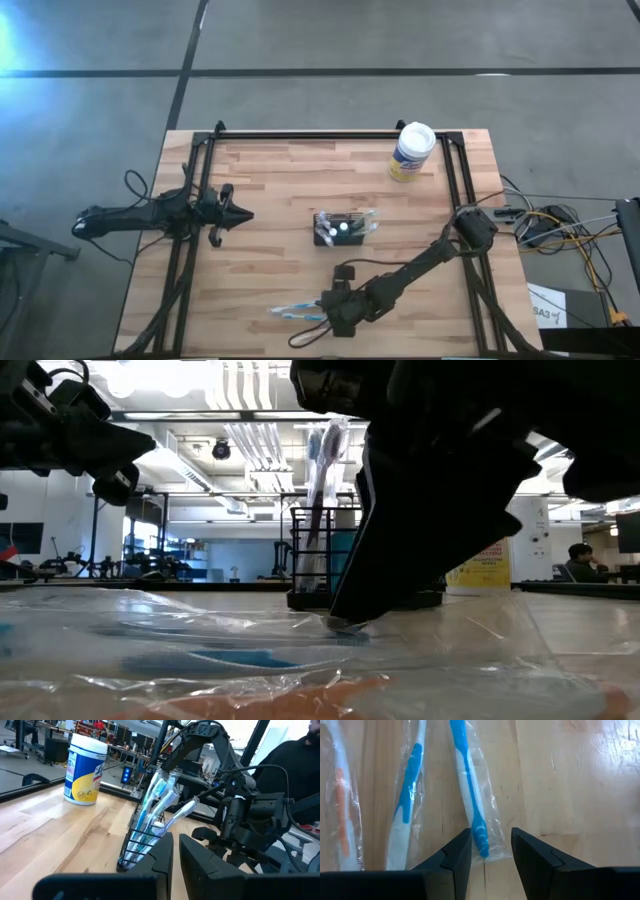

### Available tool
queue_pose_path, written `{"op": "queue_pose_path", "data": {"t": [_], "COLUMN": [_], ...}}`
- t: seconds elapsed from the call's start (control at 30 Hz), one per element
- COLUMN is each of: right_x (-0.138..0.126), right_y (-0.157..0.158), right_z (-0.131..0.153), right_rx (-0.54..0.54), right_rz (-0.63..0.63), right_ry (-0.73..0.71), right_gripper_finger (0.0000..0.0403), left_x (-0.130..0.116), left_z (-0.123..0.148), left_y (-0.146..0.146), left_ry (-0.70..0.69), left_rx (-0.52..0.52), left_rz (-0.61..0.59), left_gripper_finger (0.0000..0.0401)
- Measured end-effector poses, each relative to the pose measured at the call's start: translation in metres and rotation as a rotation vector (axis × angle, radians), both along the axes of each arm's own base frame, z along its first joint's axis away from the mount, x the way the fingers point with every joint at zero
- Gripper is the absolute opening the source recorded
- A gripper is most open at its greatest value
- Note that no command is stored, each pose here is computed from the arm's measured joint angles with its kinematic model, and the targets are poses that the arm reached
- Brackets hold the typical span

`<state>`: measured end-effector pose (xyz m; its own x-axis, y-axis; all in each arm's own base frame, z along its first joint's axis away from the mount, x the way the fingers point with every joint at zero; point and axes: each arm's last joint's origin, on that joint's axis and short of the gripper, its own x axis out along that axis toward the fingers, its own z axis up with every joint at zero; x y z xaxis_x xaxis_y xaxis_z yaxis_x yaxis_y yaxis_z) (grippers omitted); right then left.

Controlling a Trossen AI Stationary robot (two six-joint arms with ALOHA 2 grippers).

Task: Pick & Place toothbrushing station
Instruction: Put the top blue toothbrush into the mesh organizer

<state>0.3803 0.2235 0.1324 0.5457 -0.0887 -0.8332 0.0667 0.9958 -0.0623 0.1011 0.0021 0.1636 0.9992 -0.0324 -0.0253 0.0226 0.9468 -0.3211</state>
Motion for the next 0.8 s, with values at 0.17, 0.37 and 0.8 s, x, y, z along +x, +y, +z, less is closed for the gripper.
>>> {"op": "queue_pose_path", "data": {"t": [0.17, 0.37, 0.8], "right_x": [-0.001, -0.001, 0.001], "right_y": [-0.001, -0.006, -0.011], "right_z": [-0.004, -0.008, 0.000], "right_rx": [0.016, 0.027, -0.051], "right_rz": [0.028, 0.039, 0.049], "right_ry": [0.018, 0.031, 0.000], "right_gripper_finger": [0.0121, 0.0108, 0.0012], "left_x": [0.000, 0.000, 0.000], "left_z": [0.000, 0.000, 0.000], "left_y": [0.000, 0.000, 0.000], "left_ry": [-0.002, -0.001, 0.003], "left_rx": [-0.011, -0.022, -0.097], "left_rz": [0.000, 0.001, -0.012], "left_gripper_finger": [0.0035, 0.0035, 0.0035]}}
